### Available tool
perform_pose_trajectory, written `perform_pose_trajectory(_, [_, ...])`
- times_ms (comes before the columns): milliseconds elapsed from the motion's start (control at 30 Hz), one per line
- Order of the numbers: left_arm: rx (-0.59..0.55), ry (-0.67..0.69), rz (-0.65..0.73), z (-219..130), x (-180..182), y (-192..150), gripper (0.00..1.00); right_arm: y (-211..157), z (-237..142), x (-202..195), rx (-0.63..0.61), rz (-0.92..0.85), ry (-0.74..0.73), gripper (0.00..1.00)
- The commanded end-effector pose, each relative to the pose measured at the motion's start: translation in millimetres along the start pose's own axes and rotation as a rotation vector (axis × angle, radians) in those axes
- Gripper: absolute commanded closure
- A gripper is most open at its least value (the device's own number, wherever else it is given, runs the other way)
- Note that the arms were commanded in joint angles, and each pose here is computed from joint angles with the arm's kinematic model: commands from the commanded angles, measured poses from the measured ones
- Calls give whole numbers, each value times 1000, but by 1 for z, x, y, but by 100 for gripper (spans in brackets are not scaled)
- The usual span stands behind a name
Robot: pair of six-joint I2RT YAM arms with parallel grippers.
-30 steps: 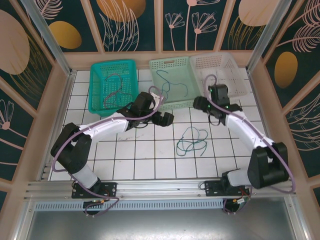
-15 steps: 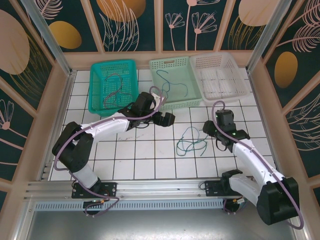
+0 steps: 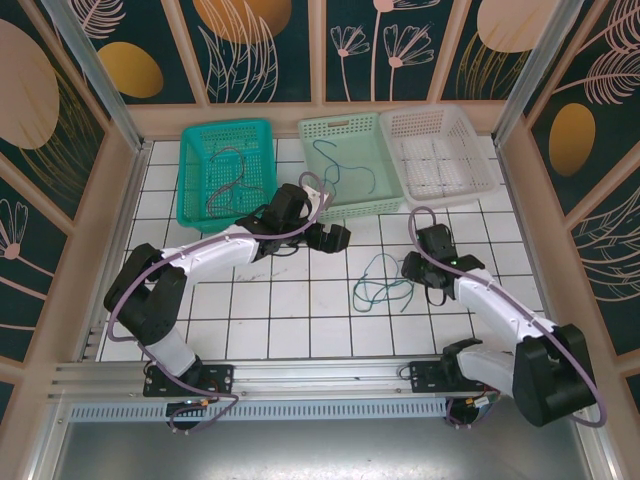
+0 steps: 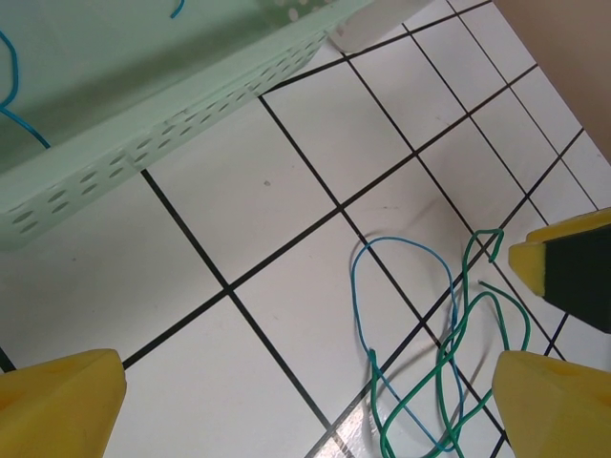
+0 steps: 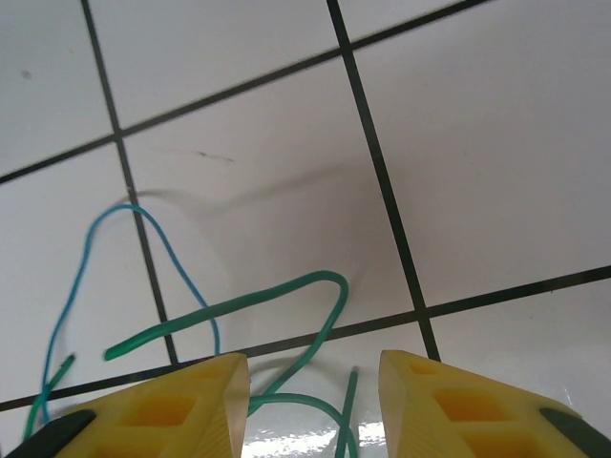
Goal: Untangle the cables
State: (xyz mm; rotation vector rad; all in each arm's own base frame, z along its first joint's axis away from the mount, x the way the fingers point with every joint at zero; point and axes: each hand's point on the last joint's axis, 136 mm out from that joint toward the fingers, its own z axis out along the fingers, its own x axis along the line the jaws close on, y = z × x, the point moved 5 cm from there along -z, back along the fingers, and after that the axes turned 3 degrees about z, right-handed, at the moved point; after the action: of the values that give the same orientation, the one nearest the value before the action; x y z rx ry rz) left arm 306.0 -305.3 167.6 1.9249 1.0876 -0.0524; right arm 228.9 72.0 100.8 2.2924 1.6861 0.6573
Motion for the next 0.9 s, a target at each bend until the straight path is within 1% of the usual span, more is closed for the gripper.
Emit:
perform_pose_trajectory(0, [-42, -18, 13, -6, -7, 7, 2, -2, 6, -2, 45, -17, -49, 57])
perform_pose_trajectory(133, [-47, -20, 10, -5, -7, 9, 2, 8, 20, -2, 59, -48, -131, 49])
perform_pose_trajectory(200, [-49, -23, 12, -6, -8, 9, 2, 15, 27, 0, 44, -59, -153, 38])
perform_pose_trajectory(267, [-52, -21, 10, -7, -8, 10, 2, 22, 31, 4, 21, -64, -151, 34])
perform_pose_trajectory(400, [-64, -19, -1, -10, -8, 8, 1, 30, 42, 9, -9, -73, -131, 33])
perform_pose_trajectory(533, [-74, -14, -5, -12, -8, 9, 2, 31, 53, 10, 25, -92, -132, 34])
perform_pose_trajectory(633, [-82, -17, -2, -12, -9, 10, 1, 31, 57, 13, 46, -101, -103, 38])
perform_pose_trajectory(867, [-93, -29, -2, -11, -10, 13, 1, 37, 66, 22, 71, -100, -57, 72])
